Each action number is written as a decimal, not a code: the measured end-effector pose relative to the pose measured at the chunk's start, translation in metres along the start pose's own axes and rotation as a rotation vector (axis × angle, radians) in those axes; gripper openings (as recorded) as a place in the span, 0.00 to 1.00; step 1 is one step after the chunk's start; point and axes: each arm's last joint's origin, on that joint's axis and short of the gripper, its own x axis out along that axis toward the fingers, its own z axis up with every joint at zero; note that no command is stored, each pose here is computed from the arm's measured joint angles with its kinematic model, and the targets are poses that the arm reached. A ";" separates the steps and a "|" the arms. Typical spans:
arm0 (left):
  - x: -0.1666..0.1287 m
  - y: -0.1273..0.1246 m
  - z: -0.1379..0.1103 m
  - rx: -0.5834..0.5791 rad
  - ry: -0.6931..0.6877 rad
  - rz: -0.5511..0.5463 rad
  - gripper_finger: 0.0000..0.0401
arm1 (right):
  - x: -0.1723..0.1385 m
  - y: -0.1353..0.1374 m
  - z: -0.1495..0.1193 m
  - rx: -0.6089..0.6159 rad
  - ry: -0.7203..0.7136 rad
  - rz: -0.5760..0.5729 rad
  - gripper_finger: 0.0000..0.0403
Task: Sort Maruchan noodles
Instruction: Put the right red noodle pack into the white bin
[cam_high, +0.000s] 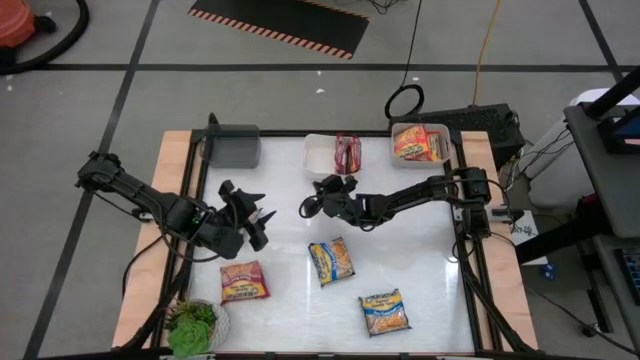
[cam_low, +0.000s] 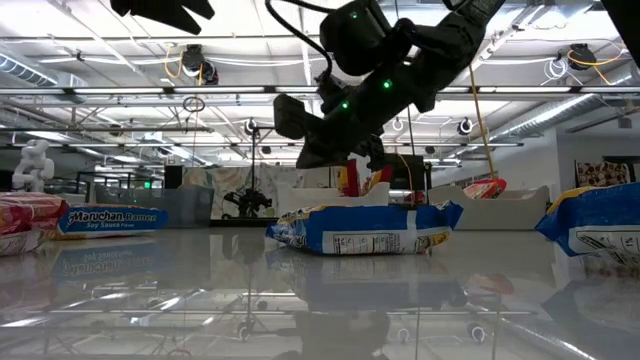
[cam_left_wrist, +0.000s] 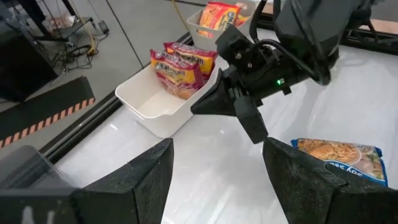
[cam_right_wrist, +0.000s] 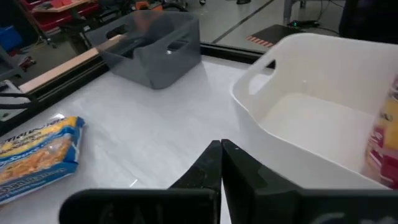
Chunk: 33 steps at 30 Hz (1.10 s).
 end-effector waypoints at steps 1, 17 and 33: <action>0.000 0.000 0.000 -0.001 0.001 -0.001 0.63 | 0.001 -0.002 -0.001 0.006 0.000 -0.008 0.00; 0.001 0.001 0.000 -0.001 0.004 0.002 0.63 | 0.006 -0.018 -0.007 0.027 -0.004 -0.081 0.00; 0.001 0.001 0.000 0.014 0.004 0.002 0.63 | 0.026 -0.039 0.009 0.043 -0.030 -0.124 0.00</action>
